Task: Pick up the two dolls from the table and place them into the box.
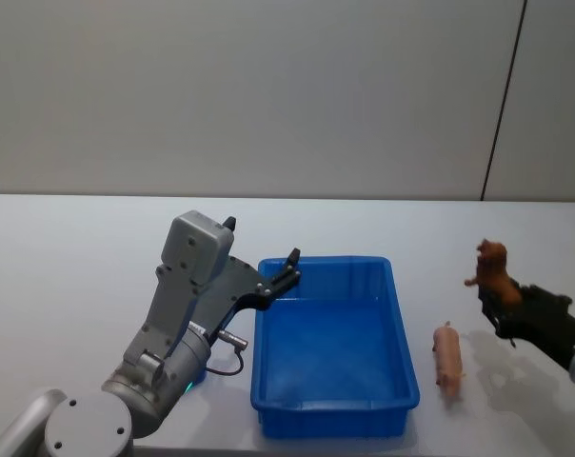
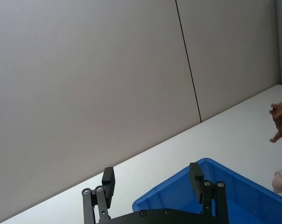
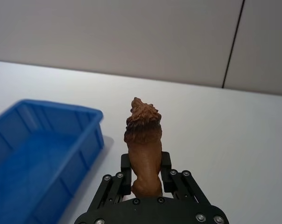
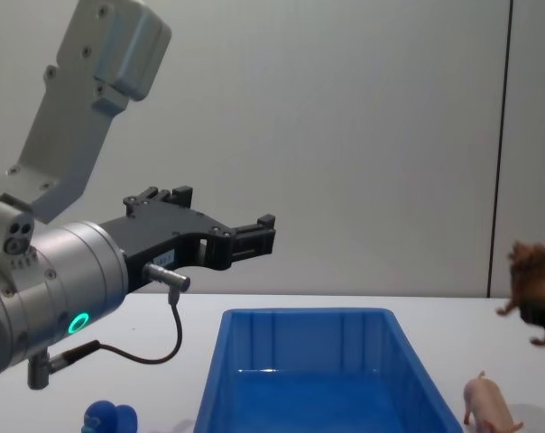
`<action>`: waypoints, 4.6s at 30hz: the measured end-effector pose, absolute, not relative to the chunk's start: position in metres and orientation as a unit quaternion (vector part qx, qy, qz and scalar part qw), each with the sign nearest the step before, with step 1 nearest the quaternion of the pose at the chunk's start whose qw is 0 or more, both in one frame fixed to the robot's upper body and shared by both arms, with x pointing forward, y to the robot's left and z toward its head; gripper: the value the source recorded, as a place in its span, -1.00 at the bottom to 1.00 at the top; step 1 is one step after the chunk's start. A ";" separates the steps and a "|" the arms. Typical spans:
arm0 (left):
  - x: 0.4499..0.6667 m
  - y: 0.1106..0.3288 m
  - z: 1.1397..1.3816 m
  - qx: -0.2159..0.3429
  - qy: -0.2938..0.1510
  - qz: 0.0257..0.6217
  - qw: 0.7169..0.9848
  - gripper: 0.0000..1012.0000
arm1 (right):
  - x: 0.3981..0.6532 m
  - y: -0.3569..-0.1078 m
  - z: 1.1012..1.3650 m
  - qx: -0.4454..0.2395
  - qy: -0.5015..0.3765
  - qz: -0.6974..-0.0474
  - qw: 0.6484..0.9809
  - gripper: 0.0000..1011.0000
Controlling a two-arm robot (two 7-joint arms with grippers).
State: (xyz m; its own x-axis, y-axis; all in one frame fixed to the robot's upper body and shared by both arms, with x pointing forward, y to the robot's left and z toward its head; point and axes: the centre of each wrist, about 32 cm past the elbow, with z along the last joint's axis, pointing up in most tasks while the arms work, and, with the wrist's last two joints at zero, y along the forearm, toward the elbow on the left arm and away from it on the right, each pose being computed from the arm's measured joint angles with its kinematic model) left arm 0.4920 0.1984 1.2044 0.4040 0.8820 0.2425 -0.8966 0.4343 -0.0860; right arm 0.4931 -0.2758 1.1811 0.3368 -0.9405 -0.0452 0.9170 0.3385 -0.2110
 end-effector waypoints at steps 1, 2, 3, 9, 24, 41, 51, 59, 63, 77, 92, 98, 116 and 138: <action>0.492 0.198 1.204 0.029 -0.126 0.531 0.837 0.98 | 0.493 -0.275 1.183 -0.070 0.077 -0.568 0.816 -0.31; 0.492 0.198 1.204 0.029 -0.126 0.531 0.837 0.98 | 0.493 -0.274 1.184 -0.066 0.075 -0.566 0.819 -0.31; 0.492 0.198 1.204 0.029 -0.126 0.531 0.837 0.98 | 0.494 -0.271 1.188 -0.059 0.071 -0.560 0.823 -0.31; 0.492 0.198 1.204 0.029 -0.127 0.531 0.837 0.98 | 0.495 -0.257 1.199 -0.041 0.056 -0.532 0.844 -0.31; 0.492 0.198 1.204 0.029 -0.126 0.531 0.837 0.98 | 0.501 -0.210 1.211 -0.076 0.042 -0.465 0.881 -0.31; 0.492 0.198 1.204 0.029 -0.126 0.531 0.837 0.98 | 0.501 -0.186 1.209 -0.110 0.042 -0.441 0.890 0.52; 0.492 0.198 1.204 0.029 -0.126 0.531 0.837 0.98 | 0.496 -0.200 1.207 -0.104 0.040 -0.460 0.881 0.98; 0.492 0.198 1.204 0.029 -0.126 0.531 0.837 0.98 | 0.490 -0.219 1.206 -0.101 0.039 -0.480 0.871 0.98; 0.492 0.198 1.204 0.029 -0.126 0.531 0.837 0.98 | 0.486 -0.230 1.205 -0.104 0.040 -0.492 0.863 0.98; 0.492 0.198 1.204 0.029 -0.126 0.531 0.837 0.98 | 0.476 -0.249 1.193 -0.139 0.055 -0.512 0.846 0.98; 0.492 0.198 1.204 0.029 -0.126 0.531 0.837 0.98 | 0.467 -0.250 1.174 -0.190 0.079 -0.513 0.834 0.98; 0.492 0.198 1.204 0.029 -0.126 0.531 0.837 0.98 | 0.468 -0.246 1.169 -0.200 0.087 -0.514 0.830 0.98; 0.492 0.198 1.204 0.029 -0.126 0.531 0.837 0.98 | 0.478 -0.229 1.164 -0.207 0.101 -0.522 0.821 0.65; 0.492 0.198 1.204 0.029 -0.126 0.531 0.837 0.98 | 0.488 -0.215 1.169 -0.200 0.114 -0.544 0.807 -0.28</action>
